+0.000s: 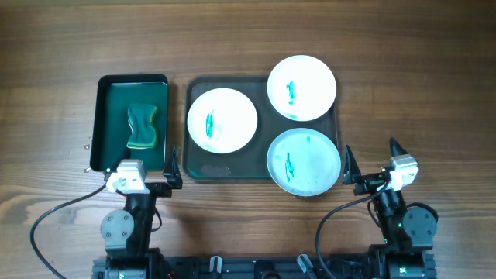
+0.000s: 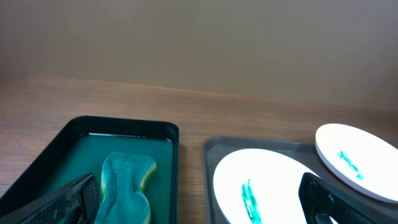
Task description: Clean dirty plates on tray and stack at the side
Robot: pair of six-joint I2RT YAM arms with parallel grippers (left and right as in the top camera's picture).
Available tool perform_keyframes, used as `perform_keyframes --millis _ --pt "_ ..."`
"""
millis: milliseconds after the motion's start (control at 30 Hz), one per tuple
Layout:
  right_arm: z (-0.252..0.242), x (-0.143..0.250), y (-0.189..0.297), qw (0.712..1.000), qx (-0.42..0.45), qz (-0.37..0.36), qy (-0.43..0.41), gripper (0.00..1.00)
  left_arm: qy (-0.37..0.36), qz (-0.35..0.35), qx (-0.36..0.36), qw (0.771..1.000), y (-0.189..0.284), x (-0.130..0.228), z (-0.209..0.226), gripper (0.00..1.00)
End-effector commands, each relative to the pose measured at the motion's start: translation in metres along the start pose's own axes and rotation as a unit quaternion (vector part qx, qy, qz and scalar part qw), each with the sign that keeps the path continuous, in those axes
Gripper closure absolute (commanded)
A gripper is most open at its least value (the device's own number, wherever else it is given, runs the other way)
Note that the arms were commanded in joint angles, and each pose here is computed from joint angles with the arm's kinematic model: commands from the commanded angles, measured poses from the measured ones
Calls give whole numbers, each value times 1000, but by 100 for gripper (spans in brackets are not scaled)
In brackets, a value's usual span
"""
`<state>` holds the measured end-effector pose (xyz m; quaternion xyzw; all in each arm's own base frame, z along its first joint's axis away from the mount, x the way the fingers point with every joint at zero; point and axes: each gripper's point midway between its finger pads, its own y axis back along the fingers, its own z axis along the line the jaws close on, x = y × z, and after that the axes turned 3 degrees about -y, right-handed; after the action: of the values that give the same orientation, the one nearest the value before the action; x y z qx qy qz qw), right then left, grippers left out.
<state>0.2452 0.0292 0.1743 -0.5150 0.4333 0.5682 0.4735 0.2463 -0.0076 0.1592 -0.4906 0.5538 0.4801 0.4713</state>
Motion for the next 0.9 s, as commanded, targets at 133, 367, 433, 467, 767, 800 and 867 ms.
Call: perform_keyframes --millis 133,367,433,467,767,800,867 --pt "3 -1 0 1000 -9 -3 -5 0 7 0 2 1000 0 1 0 0" --pt "3 -1 0 1000 -7 -3 -5 0 7 0 2 1000 0 1 0 0" --pt "3 -1 0 1000 -7 -3 -5 0 6 -6 2 1000 0 -2 -1 0" --pt "3 -1 0 1000 -7 -3 -5 0 6 -7 3 1000 0 -2 -1 0" --pt "3 -2 0 1000 -7 -4 -5 0 4 -21 4 1000 0 -9 -1 0" --pt "3 -2 0 1000 -8 -5 -5 0 4 -27 4 1000 1 -12 -2 0" --pt "5 -9 1 1000 -10 -13 -3 1 2 -44 6 999 2 -24 -3 0"
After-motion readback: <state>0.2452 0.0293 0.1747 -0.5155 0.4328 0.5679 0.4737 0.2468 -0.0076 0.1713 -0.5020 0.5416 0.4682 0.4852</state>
